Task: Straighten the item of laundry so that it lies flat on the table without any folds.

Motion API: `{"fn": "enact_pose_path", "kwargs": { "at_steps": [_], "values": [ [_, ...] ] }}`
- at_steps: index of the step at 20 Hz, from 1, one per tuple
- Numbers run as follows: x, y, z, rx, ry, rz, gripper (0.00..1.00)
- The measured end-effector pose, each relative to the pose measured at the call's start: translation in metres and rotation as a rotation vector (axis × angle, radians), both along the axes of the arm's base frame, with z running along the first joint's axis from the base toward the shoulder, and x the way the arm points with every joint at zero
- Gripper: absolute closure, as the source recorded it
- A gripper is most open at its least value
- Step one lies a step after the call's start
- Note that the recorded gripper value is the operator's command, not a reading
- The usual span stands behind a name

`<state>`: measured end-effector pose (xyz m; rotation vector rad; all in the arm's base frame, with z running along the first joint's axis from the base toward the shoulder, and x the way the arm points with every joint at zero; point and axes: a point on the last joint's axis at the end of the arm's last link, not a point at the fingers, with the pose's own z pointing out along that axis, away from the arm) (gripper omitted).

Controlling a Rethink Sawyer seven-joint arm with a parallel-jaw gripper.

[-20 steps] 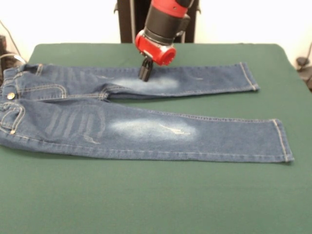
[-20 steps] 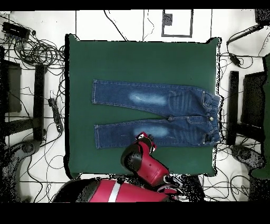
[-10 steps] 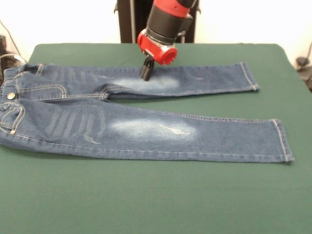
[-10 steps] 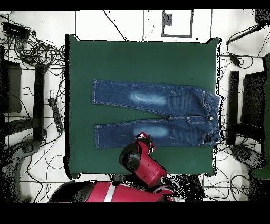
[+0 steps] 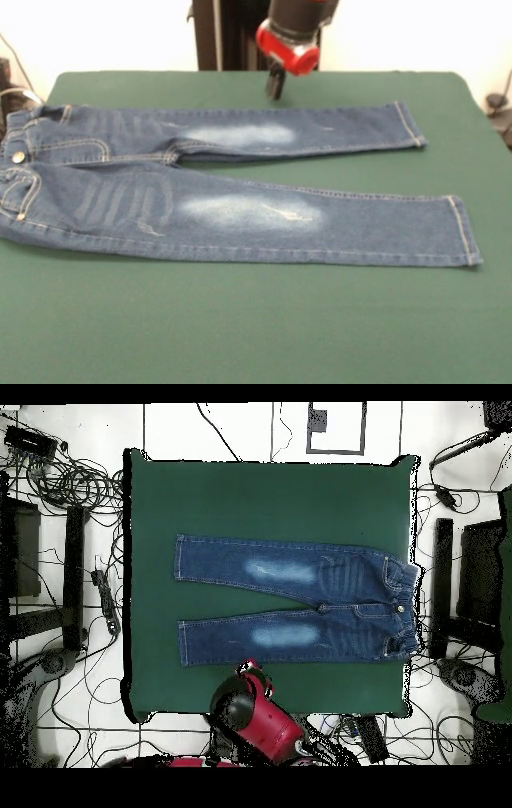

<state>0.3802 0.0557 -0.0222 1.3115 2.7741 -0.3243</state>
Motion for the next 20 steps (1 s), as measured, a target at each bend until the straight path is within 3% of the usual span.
{"fn": "enact_pose_path", "kwargs": {
  "at_steps": [3, 9, 14, 20],
  "values": [
    [-0.024, 0.019, 0.013, 0.055, 0.042, -0.008, 1.0],
    [-0.044, 0.027, 0.02, 0.086, 0.071, -0.029, 1.0],
    [-0.041, 0.024, 0.018, 0.088, 0.068, -0.029, 1.0],
    [-0.017, 0.004, 0.001, 0.098, 0.046, -0.057, 1.0]
  ]
}}
